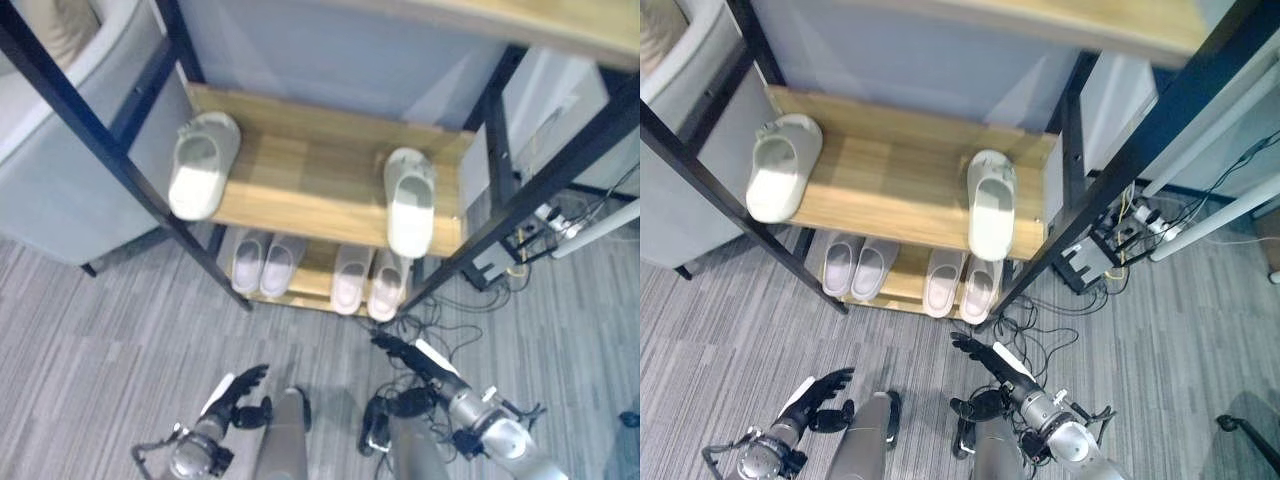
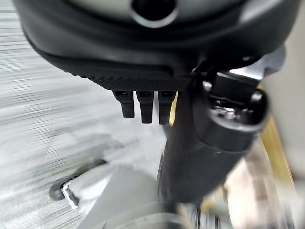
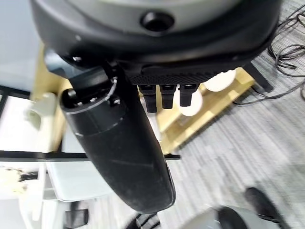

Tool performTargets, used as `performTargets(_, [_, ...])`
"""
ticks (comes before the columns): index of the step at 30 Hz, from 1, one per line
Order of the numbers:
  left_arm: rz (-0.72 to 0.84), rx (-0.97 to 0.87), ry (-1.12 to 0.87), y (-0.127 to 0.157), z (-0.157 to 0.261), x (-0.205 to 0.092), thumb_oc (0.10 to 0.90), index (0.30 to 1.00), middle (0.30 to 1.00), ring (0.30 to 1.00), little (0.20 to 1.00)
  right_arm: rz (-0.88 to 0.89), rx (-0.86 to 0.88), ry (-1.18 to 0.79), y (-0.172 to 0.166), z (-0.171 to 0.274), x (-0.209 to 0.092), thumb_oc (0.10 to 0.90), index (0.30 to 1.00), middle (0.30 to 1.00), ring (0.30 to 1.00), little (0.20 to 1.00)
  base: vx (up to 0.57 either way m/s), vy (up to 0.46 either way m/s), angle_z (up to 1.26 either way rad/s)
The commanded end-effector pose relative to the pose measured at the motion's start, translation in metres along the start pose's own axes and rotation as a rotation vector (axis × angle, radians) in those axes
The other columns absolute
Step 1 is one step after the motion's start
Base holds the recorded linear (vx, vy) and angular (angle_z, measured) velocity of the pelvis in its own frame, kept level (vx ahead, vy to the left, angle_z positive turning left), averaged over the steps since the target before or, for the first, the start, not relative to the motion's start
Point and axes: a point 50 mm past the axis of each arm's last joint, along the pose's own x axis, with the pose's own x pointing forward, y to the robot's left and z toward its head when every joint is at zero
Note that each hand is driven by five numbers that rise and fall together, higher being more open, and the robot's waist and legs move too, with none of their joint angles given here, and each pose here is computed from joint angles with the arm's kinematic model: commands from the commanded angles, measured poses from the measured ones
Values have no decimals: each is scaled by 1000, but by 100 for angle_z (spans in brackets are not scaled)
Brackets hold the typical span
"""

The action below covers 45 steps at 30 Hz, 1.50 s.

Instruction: Arrange the slippers neatly on the shoe rack.

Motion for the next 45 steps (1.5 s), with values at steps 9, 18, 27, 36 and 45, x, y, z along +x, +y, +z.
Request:
performTargets(9, [35,102,438,-10,-89,-35,800,900,900,900,900,-2,-225,-347,-25,76,-8,800,900,900,900,900,141,20,-1])
performTargets(18, [-37,165,454,-31,-91,-38,800,900,900,900,900,-97,-485,-512,-40,124,18,800,900,900,900,900,50,96,14])
performTargets(27, [2,149,415,-22,-83,-32,800,900,900,900,900,-464,-1083,-460,-108,160,39,800,900,900,900,900,40,103,7])
performTargets(36, [26,140,477,-10,-94,-39,800,900,900,900,900,-676,-1199,-254,-166,169,66,800,900,900,900,900,-4,82,-1])
performTargets(45, [-3,200,548,-12,-106,-48,800,900,900,900,900,-728,-1193,-36,-211,172,89,800,900,900,900,900,-5,12,0])
